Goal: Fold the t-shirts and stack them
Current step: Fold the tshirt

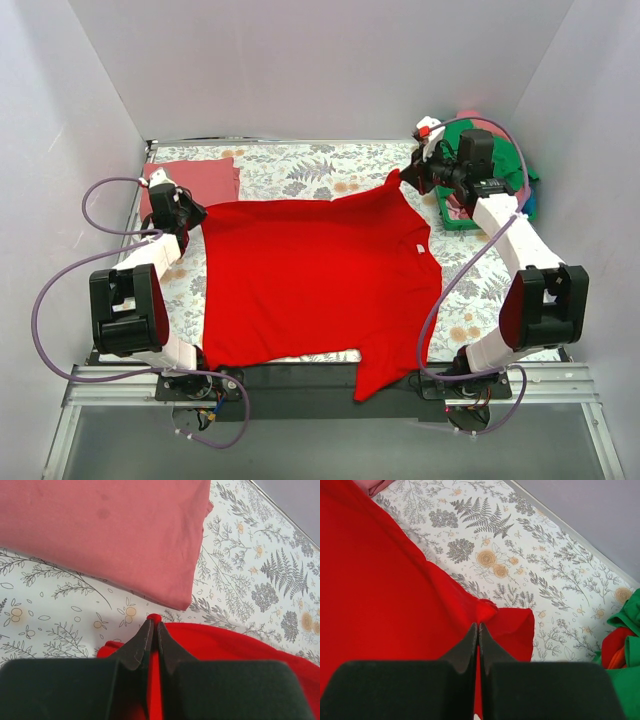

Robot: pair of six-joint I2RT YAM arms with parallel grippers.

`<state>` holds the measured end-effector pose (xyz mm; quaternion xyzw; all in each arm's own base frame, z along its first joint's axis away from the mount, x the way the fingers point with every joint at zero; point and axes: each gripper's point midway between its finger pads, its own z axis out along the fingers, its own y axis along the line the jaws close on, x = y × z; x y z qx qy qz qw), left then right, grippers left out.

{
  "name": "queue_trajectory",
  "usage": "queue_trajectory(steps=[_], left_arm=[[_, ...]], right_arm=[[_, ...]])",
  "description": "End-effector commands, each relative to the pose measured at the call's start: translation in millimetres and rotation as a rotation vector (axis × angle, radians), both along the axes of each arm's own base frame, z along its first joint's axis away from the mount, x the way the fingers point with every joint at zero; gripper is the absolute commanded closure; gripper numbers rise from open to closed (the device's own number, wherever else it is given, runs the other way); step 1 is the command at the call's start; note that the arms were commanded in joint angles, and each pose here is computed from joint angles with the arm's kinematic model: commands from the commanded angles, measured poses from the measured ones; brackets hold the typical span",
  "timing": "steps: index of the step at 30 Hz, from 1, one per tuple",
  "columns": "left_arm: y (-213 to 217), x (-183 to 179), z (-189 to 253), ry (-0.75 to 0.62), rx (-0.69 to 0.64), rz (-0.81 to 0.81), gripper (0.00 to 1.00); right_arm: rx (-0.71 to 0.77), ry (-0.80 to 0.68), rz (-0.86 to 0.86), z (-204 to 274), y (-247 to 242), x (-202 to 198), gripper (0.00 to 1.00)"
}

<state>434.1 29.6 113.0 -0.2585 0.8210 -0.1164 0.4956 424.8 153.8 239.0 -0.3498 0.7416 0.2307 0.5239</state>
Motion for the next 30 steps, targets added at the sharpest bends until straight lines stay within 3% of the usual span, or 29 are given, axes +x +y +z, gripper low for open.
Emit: queue_trajectory(steps=[1,30], left_arm=[[9.6,-5.7,6.6,-0.007,0.035,0.031,1.00],[8.5,-34.7,-27.3,0.131,0.001,0.067,1.00]], right_arm=[[0.001,-0.082,-0.006,22.4,-4.3,-3.3,0.99],[-0.042,-0.029,-0.057,-18.9,-26.4,-44.2,0.99]])
